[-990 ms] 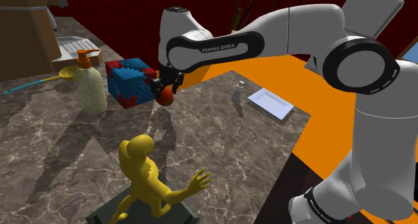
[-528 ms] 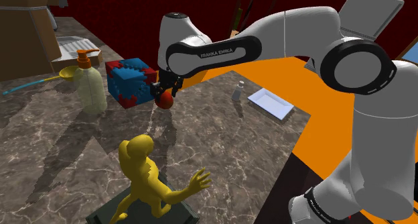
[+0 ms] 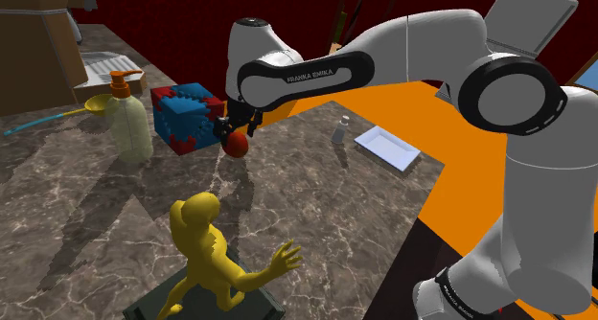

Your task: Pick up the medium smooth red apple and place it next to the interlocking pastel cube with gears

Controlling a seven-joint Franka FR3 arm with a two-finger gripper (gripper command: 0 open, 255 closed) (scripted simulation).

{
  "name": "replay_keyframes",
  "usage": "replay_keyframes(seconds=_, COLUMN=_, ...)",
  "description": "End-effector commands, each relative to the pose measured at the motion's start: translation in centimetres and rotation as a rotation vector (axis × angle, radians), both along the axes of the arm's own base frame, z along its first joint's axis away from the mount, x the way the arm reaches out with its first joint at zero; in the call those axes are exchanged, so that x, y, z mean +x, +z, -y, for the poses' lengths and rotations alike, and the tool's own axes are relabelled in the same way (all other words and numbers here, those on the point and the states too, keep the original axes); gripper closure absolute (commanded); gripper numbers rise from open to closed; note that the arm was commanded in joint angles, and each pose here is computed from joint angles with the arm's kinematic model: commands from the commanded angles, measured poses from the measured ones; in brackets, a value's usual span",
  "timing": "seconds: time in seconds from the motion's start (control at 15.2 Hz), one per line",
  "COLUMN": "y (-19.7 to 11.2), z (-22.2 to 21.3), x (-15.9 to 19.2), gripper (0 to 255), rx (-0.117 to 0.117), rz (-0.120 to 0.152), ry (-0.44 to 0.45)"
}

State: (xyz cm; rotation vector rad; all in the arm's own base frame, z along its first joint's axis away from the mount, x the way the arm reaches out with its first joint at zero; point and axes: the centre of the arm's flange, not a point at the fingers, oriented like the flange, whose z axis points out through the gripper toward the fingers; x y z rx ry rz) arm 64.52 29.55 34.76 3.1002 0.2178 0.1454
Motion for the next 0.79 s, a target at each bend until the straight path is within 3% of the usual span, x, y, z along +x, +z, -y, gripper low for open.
replay_keyframes(seconds=0.0, y=0.0, z=0.0, x=0.0, gripper=0, rx=0.000, rz=0.000, ry=0.000)
replay_keyframes(seconds=0.26, y=5.0, z=-0.1, x=-0.5, gripper=0, rx=0.000, rz=0.000, ry=0.000)
replay_keyframes(seconds=0.73, y=5.0, z=-0.1, x=-0.5, gripper=0, rx=0.000, rz=0.000, ry=0.000)
